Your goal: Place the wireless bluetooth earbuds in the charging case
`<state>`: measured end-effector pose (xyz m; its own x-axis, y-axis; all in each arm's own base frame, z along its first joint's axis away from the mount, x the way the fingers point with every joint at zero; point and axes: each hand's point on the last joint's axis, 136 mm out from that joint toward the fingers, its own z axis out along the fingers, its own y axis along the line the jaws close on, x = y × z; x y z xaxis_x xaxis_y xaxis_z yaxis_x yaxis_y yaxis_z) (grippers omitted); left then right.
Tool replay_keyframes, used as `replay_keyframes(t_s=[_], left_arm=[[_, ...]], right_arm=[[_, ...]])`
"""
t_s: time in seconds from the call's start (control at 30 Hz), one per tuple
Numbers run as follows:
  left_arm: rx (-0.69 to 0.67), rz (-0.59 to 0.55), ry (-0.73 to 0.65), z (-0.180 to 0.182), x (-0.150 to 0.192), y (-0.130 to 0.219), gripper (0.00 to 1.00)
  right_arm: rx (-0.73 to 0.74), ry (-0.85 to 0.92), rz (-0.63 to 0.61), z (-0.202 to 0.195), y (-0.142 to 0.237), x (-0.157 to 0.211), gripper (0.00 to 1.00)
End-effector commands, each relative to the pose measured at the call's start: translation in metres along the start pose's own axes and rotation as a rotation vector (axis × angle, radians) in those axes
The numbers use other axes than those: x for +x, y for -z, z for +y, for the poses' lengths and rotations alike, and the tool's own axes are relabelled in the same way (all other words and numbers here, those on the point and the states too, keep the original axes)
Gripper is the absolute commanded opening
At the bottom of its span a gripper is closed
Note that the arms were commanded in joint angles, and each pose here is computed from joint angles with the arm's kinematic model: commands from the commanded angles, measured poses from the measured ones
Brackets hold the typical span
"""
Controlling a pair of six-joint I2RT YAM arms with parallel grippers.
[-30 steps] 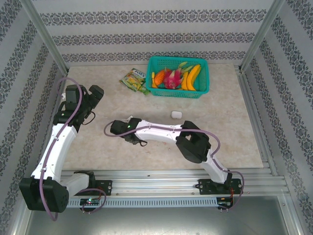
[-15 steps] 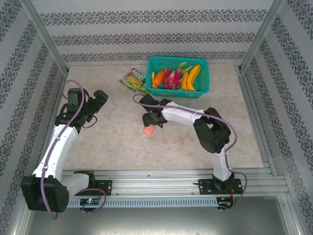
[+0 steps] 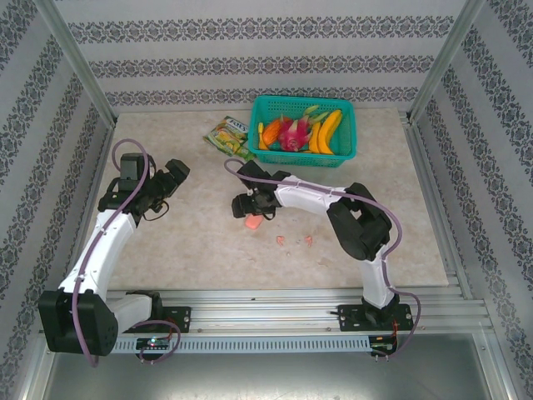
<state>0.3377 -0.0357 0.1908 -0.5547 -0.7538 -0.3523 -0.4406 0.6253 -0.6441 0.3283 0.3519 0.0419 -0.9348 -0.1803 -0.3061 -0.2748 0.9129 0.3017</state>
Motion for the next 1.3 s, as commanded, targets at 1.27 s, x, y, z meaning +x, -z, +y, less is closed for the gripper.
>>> replay_keyframes(t_s=[1.27], left_arm=[[0.020,-0.021,-0.090,-0.009,-0.013,-0.005,1.00]], right_arm=[[0.219,0.346,0.163,0.020,-0.009,0.071,0.80]])
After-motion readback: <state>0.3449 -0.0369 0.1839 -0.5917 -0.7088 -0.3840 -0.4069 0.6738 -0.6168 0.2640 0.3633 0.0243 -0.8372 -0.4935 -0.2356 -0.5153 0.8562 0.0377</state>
